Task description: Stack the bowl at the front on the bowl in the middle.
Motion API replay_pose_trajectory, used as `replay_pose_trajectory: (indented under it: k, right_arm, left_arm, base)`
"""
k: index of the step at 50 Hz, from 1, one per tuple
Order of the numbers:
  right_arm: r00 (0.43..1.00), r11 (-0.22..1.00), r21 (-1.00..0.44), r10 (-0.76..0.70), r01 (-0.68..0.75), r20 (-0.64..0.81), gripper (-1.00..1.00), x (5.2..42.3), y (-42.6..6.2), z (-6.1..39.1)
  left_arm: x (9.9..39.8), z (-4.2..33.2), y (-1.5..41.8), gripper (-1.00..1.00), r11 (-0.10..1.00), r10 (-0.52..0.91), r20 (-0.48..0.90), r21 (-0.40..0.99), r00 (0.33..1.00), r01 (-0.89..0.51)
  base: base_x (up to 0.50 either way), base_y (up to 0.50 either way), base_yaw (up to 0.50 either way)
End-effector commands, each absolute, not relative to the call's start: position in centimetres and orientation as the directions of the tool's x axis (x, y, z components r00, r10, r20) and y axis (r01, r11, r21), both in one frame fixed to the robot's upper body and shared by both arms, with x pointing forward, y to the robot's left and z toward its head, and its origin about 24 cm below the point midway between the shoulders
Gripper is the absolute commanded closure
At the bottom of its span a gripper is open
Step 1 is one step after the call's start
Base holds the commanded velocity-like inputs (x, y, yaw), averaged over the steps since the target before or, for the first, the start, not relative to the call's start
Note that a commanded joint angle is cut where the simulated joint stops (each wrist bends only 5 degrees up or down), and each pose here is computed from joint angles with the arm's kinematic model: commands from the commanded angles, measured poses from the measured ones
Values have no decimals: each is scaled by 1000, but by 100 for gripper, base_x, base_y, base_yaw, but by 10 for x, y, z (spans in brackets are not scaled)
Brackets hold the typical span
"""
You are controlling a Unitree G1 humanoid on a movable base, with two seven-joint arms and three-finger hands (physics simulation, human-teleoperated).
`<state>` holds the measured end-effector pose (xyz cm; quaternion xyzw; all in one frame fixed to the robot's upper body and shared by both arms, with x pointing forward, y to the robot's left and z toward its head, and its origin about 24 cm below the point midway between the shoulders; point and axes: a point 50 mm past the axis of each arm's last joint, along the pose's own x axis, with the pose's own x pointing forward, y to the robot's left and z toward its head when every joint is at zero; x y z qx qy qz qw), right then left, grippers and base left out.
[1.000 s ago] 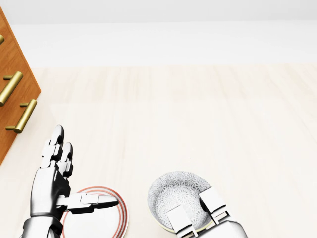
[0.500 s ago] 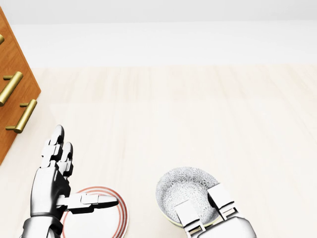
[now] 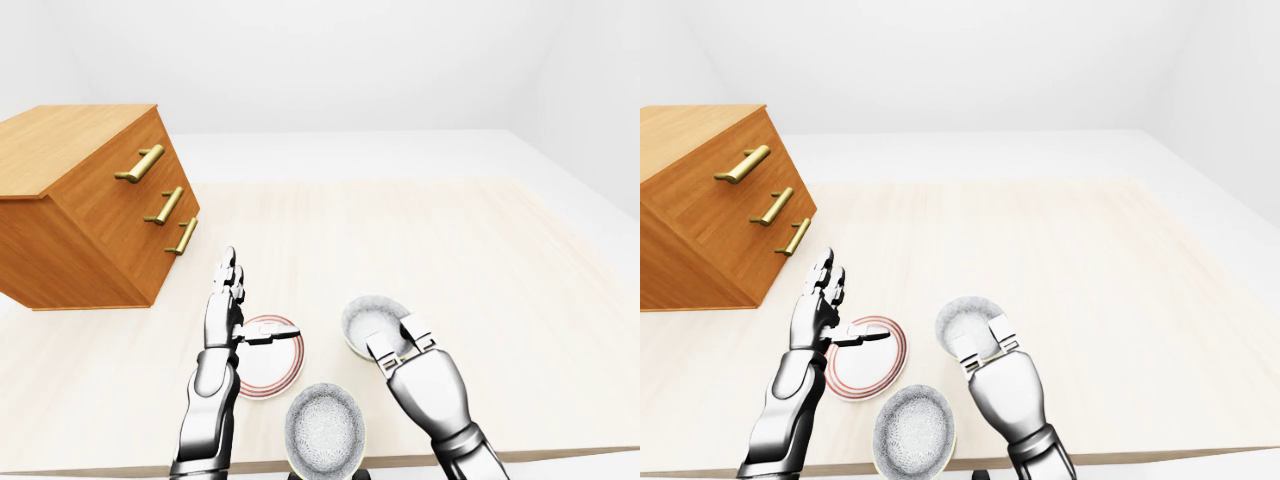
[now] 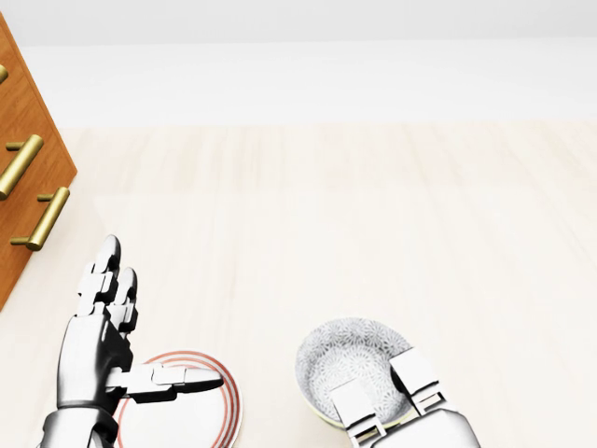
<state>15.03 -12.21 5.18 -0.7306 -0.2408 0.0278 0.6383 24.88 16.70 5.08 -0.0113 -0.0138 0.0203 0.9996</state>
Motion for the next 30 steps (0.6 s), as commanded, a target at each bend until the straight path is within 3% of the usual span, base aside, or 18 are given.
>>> replay_pose_trajectory:
  k: [1, 7, 8, 10, 30]
  right_arm:
    - [881, -36, -943, 370, 331, 295, 100, 152, -124, 54]
    - [884, -38, -942, 360, 334, 299, 100, 153, -126, 56]
    - [886, -31, -943, 352, 333, 301, 92, 153, -126, 58]
    - [889, -21, -943, 343, 332, 305, -100, 153, -127, 61]
    - [889, 5, -926, 278, 377, 363, -100, 147, -133, 87]
  left_arm:
    - [249, 50, 167, -100, 999, 40, 27, -23, 999, -40]
    - [249, 49, 167, -100, 999, 40, 27, -22, 999, -39]
    - [249, 49, 167, -100, 999, 40, 27, -23, 999, -39]
    - [250, 49, 167, -100, 999, 40, 27, -23, 999, -39]
    - [249, 51, 167, -100, 999, 42, 28, -21, 999, -41]
  base:
    - [0, 0, 0]
    - [0, 0, 0]
    - [0, 0, 0]
    - [0, 0, 0]
    - [0, 0, 0]
